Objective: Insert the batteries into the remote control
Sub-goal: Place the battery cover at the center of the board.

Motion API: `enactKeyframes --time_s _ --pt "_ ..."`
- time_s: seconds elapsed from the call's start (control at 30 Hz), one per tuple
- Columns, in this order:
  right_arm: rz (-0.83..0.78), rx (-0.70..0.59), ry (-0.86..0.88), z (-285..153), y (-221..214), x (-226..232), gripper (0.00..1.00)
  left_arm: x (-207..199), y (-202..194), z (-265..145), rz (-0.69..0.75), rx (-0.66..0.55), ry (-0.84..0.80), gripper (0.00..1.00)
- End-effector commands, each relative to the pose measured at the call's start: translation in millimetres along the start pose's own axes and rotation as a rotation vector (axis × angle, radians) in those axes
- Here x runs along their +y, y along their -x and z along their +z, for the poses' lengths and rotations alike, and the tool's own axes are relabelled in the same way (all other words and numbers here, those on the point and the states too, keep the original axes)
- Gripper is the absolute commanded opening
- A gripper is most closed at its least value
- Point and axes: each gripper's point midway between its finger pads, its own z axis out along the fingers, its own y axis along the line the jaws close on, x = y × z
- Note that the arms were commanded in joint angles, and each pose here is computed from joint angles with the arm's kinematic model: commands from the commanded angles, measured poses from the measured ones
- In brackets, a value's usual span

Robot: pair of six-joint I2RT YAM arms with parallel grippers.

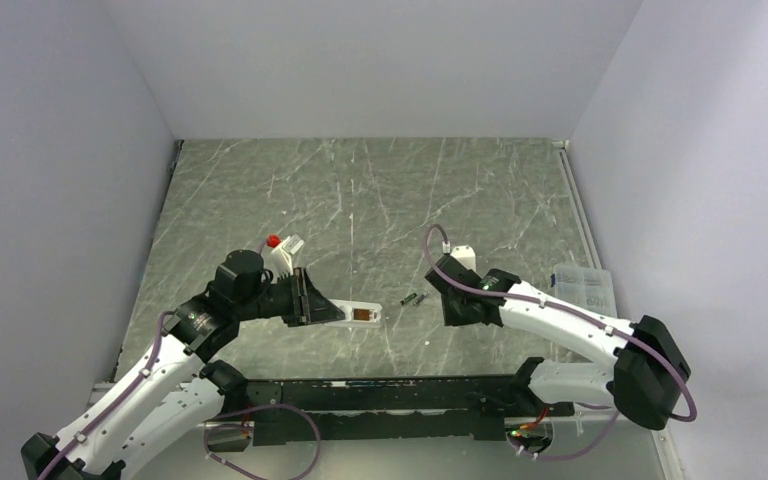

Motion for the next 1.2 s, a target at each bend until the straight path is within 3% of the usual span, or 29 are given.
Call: enactKeyframes --time_s 0.0,0.47,0.97,1.17 --pt "0.020 -0.039 0.022 9 20 1 0.26 -15 3 -4 0.032 -0.005 -0.055 0.00" --pt "0.094 0.034 0.046 42 24 -9 0.28 -16 1 -5 0.030 0.004 -0.060 0.00" --pt "0.109 0.073 0.026 48 22 -14 0.47 -14 -1 -4 0.025 0.004 -0.059 0.00" --pt "0.132 0.004 0.082 26 40 -8 0.51 -14 -1 -4 0.026 0.005 -0.062 0.00"
